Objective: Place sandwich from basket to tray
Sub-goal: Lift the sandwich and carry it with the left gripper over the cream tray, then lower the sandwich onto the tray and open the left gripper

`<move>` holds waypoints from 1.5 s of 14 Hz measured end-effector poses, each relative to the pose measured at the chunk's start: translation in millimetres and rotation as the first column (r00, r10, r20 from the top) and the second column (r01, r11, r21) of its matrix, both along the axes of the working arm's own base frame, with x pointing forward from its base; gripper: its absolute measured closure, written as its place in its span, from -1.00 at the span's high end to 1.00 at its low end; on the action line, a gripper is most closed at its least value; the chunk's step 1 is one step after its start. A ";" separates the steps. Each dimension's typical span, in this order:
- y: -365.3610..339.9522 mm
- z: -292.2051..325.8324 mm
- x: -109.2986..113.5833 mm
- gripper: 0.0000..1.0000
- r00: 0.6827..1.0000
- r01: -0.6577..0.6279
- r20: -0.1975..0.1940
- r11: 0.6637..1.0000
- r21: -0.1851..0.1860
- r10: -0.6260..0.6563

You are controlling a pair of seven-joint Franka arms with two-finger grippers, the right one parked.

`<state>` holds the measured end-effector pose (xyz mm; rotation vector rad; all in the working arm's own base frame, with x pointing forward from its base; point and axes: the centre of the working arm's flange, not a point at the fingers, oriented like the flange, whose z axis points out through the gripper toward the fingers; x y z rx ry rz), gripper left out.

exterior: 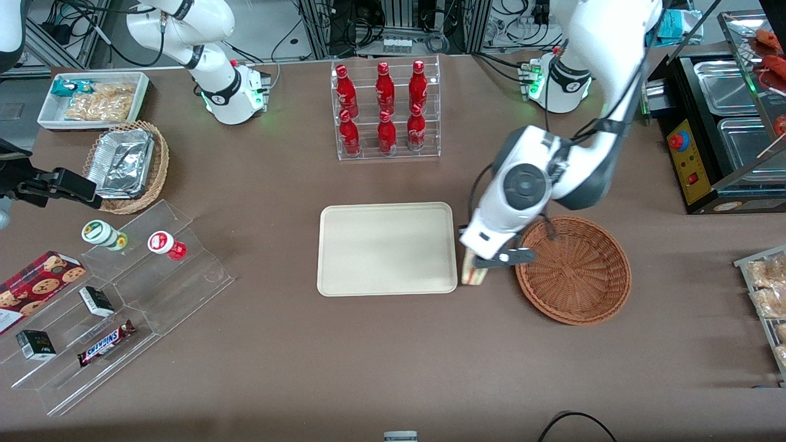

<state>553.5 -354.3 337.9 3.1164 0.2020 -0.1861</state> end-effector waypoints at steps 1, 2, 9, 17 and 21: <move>-22.4 -2.9 -4.0 -0.78 1.000 -0.016 0.003 1.000 -0.002 0.016; -42.7 -5.8 -7.0 -0.78 0.999 -0.035 0.006 0.999 -0.005 0.035; -145.7 -36.4 -35.0 -0.78 0.993 -0.114 0.006 0.993 -0.013 0.114; -193.4 -72.5 -55.5 -0.78 0.985 -0.175 -0.010 0.985 0.002 0.175; -194.2 -70.6 -54.3 -0.26 0.980 -0.198 -0.008 0.980 0.001 0.198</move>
